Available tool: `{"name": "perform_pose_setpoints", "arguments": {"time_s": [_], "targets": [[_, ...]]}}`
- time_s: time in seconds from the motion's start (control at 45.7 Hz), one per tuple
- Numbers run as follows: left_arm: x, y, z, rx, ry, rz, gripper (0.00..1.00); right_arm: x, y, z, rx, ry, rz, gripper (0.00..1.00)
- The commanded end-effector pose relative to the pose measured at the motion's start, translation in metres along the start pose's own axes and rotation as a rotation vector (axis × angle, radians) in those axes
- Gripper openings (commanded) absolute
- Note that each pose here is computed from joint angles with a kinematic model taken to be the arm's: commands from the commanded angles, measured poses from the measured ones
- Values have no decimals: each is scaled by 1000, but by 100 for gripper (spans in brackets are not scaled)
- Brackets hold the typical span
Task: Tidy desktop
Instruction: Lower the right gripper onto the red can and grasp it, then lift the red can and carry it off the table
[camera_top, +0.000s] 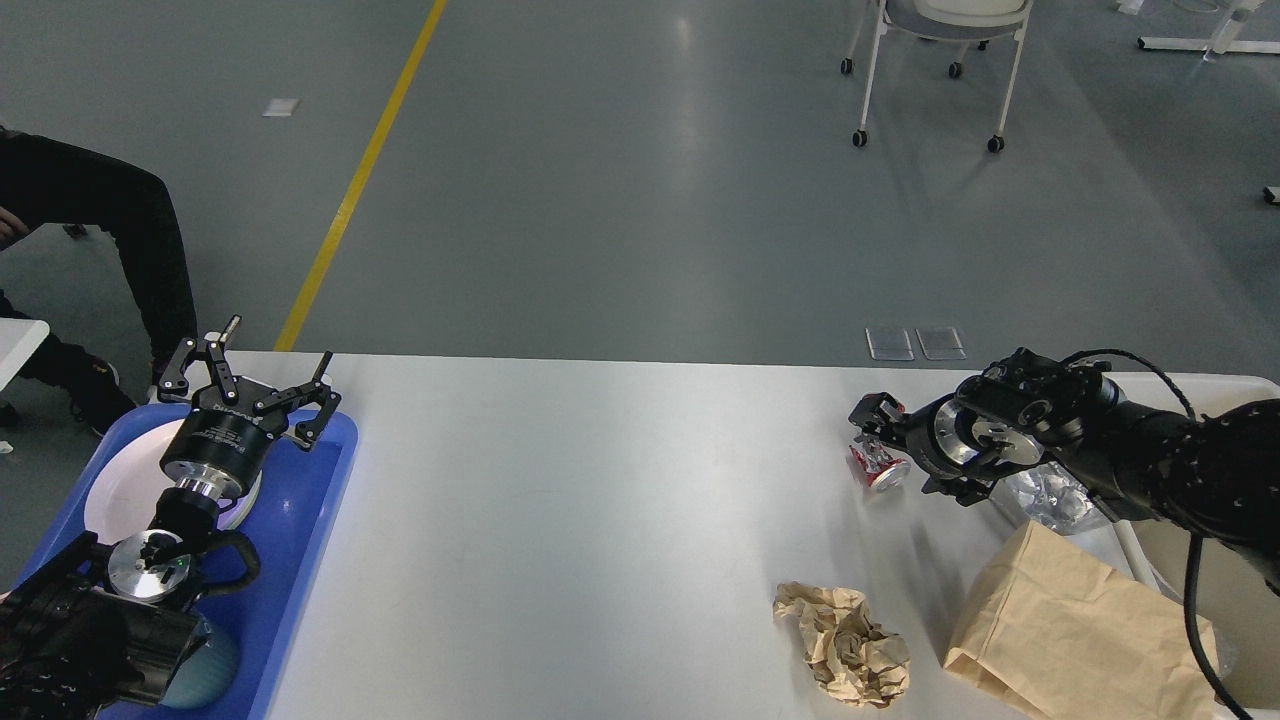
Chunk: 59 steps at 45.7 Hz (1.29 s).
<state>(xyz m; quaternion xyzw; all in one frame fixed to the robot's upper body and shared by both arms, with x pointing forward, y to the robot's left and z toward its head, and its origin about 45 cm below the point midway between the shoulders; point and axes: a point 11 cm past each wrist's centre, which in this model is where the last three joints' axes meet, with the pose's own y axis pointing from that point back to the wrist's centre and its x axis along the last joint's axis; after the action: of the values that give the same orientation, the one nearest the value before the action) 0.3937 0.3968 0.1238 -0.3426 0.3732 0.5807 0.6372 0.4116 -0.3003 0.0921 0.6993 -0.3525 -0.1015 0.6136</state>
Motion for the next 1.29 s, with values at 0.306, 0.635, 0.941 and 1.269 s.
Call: {"name": "perform_pose_setpoints", "arguments": {"time_s": [0.306, 0.635, 0.941, 1.269], "targets": [[0, 0, 0, 0, 0, 0, 96, -28, -27, 18, -40, -54, 70, 38], [0, 0, 0, 0, 0, 0, 96, -28, -27, 17, -31, -98, 63, 0], [0, 0, 0, 0, 0, 0, 96, -30, -23, 3, -10, -79, 47, 0], [0, 0, 0, 0, 0, 0, 96, 13, 63, -36, 104, -36, -10, 0]]}}
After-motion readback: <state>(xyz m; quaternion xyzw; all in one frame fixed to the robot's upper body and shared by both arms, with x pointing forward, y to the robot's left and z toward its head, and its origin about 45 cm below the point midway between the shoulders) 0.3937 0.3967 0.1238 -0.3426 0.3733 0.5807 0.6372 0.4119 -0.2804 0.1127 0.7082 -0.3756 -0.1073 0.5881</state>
